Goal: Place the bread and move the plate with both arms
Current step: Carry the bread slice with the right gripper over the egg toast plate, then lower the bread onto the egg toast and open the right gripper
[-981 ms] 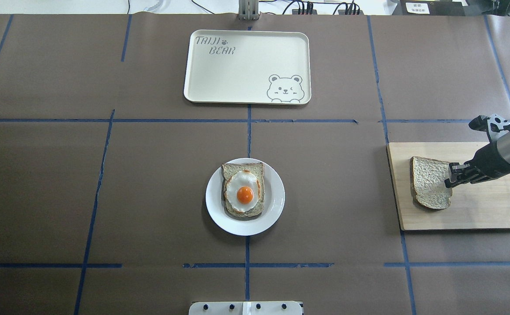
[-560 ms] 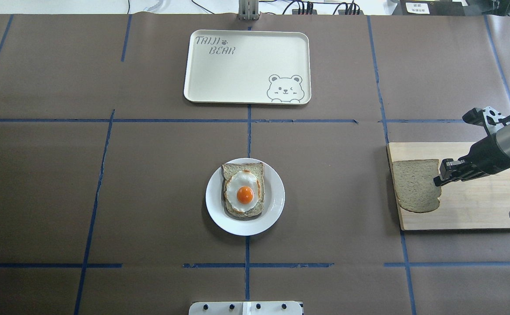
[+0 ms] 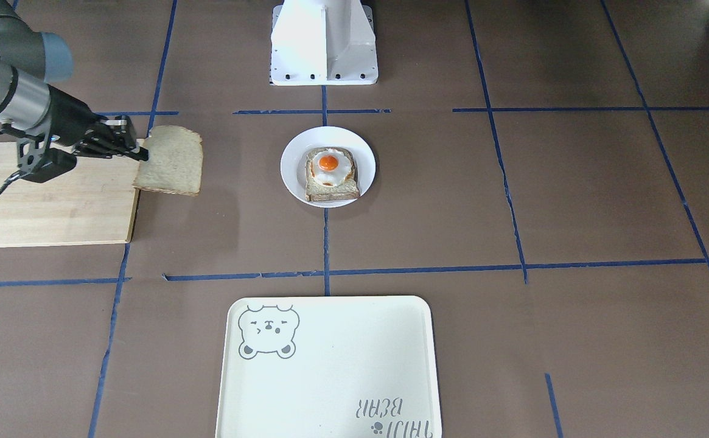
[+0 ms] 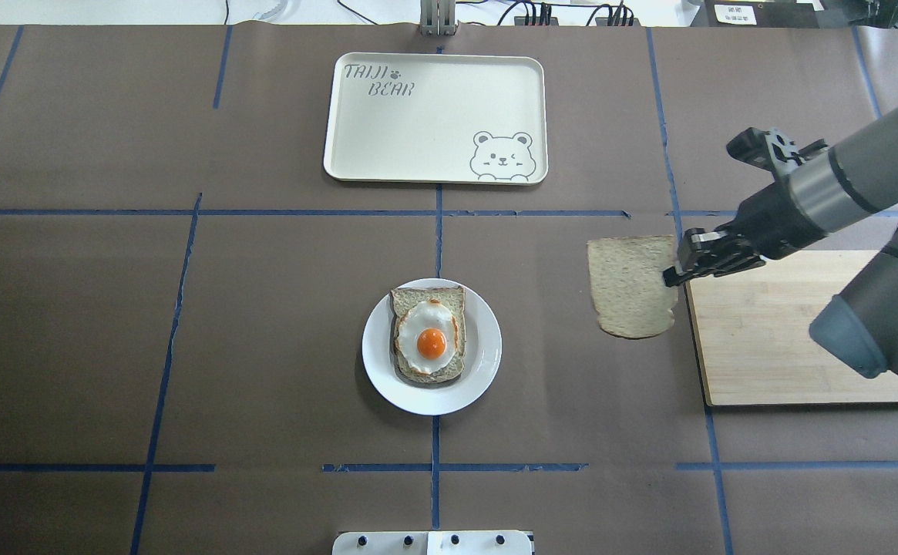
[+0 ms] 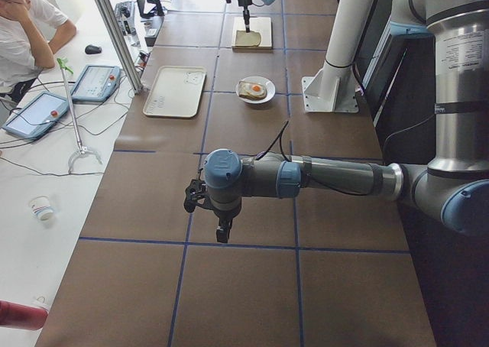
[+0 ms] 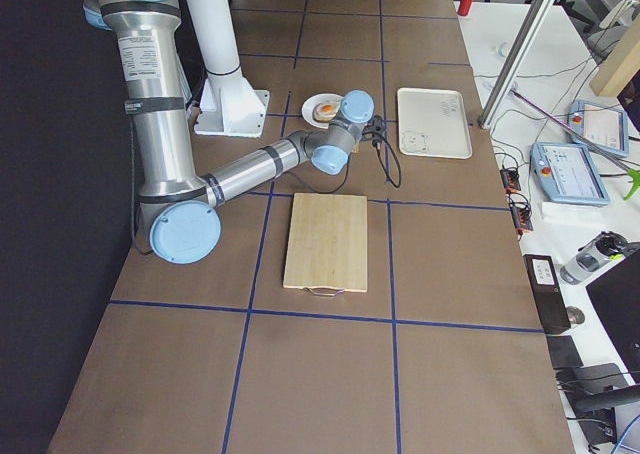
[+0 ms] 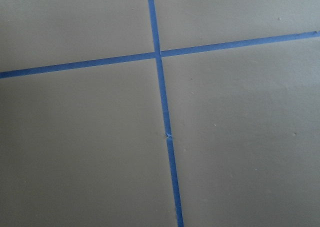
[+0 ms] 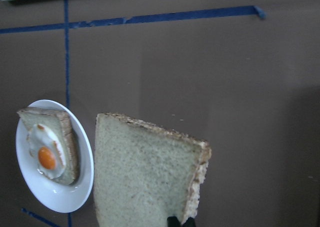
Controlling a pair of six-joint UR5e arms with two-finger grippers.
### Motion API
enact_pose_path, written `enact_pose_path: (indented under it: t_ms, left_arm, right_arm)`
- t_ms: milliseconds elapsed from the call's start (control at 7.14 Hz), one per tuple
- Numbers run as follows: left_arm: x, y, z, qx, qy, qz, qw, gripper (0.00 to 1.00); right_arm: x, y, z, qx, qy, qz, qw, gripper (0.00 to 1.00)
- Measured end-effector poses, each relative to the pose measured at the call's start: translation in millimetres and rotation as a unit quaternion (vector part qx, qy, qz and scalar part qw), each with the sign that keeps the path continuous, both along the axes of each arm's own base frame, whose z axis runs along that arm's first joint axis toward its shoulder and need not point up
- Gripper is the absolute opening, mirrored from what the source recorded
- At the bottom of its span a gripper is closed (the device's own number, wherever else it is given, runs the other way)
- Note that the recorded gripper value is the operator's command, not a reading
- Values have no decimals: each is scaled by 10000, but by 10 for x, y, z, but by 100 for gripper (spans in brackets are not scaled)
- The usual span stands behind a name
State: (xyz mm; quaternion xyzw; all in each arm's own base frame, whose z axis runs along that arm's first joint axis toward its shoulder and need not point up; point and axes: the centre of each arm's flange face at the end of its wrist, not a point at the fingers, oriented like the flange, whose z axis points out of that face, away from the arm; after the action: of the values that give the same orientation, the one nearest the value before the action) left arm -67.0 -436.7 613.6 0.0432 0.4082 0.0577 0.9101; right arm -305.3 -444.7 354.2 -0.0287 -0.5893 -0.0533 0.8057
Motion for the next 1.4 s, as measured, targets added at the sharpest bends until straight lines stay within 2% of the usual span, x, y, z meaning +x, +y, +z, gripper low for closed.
enact_pose_path:
  t_ms: [140, 420, 700, 981, 1401]
  left_arm:
    - [0, -4, -18, 18, 2, -1, 10000, 100]
    - [1, -7, -35, 39, 3, 1, 10000, 100]
    - [1, -6, -50, 58, 7, 3, 10000, 100]
    - [-2, -4, -62, 66, 9, -1, 10000, 100]
    - [-5, -8, -97, 97, 9, -7, 10000, 100]
  right_arm:
    - [-390, 78, -306, 69, -77, -36, 9999, 0]
    - [-1244, 314, -879, 227, -181, 110, 9995, 0]
    - [-1743, 319, -1168, 300, -224, 185, 9991, 0]
    - [-2056, 245, -1107, 274, -247, 261, 9990, 0]
    - [-2205, 278, -963, 169, -335, 218, 9991, 0]
